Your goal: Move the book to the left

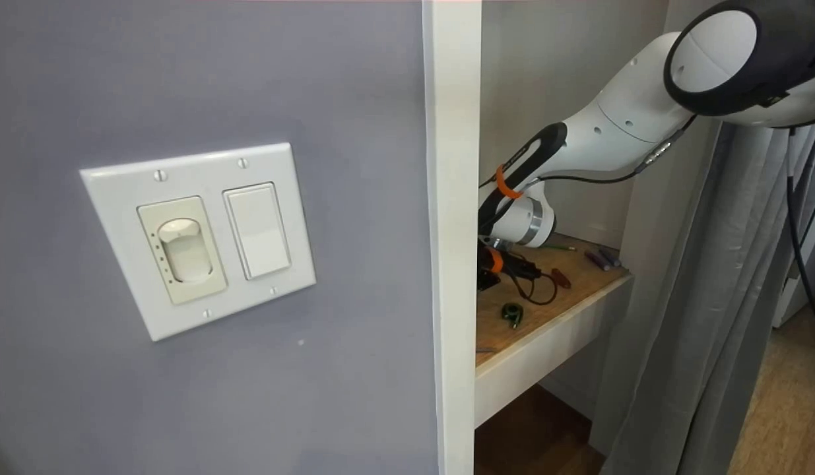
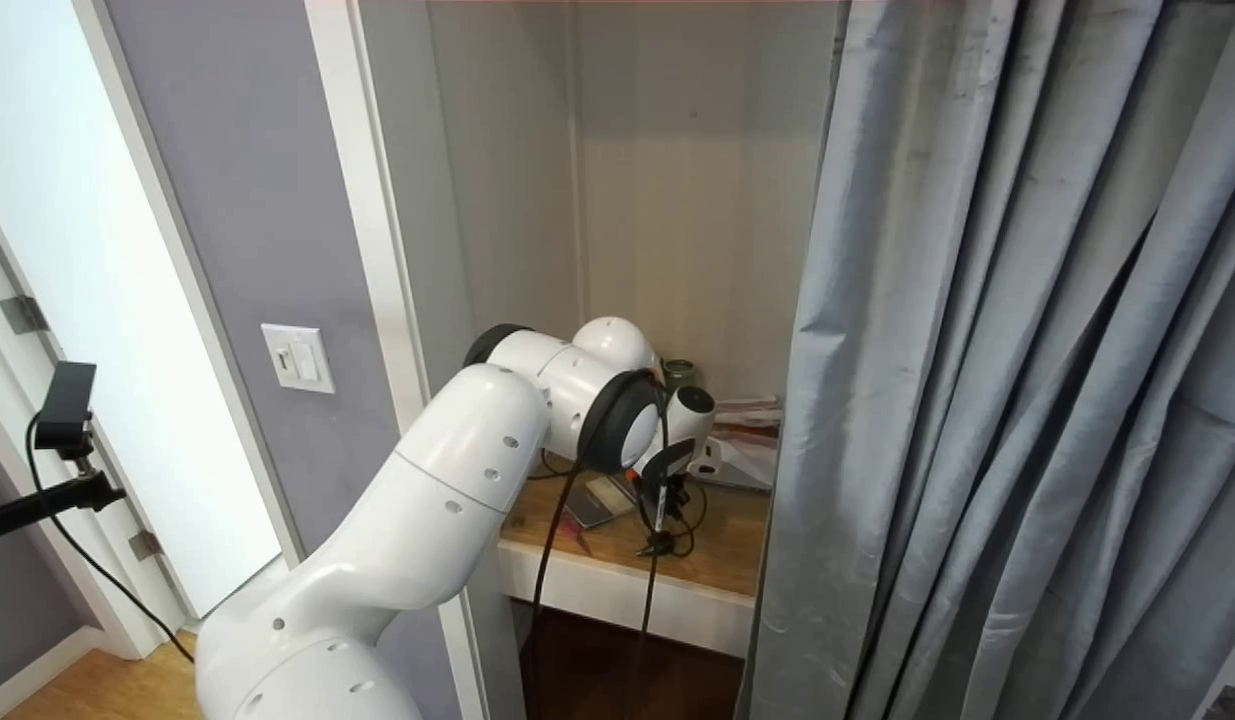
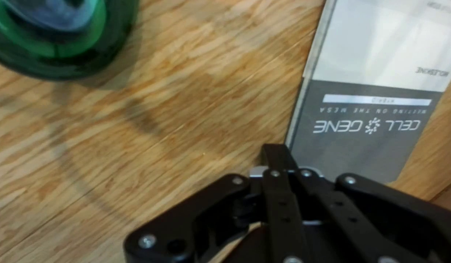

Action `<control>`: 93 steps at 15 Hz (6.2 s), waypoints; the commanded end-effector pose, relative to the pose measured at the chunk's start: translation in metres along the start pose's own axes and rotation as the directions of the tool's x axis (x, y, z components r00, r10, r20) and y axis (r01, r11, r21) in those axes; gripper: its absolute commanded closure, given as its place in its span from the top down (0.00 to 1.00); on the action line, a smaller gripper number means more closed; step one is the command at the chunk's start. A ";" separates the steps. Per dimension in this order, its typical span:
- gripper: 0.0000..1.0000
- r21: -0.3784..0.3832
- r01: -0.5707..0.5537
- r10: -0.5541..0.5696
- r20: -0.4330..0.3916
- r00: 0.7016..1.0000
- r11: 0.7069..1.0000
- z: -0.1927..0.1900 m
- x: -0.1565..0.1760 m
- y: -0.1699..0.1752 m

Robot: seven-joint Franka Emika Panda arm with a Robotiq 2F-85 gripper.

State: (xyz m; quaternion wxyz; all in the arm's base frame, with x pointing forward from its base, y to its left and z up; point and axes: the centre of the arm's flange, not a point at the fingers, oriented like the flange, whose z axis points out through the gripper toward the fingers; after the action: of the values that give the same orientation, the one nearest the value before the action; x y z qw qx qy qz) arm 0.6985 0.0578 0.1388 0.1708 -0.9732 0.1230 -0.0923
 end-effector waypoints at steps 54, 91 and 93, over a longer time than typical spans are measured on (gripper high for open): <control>0.00 0.204 0.109 -0.169 0.308 0.936 0.973 0.054 -0.020 -0.068; 0.00 0.162 -0.125 0.015 0.555 0.832 0.979 0.068 -0.019 -0.082; 0.00 0.176 -0.126 0.006 0.562 0.827 0.976 0.071 -0.022 -0.081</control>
State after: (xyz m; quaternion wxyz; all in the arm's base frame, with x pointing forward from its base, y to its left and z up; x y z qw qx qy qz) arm 0.7144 0.1583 0.1141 0.2791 -0.9398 0.0993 0.1702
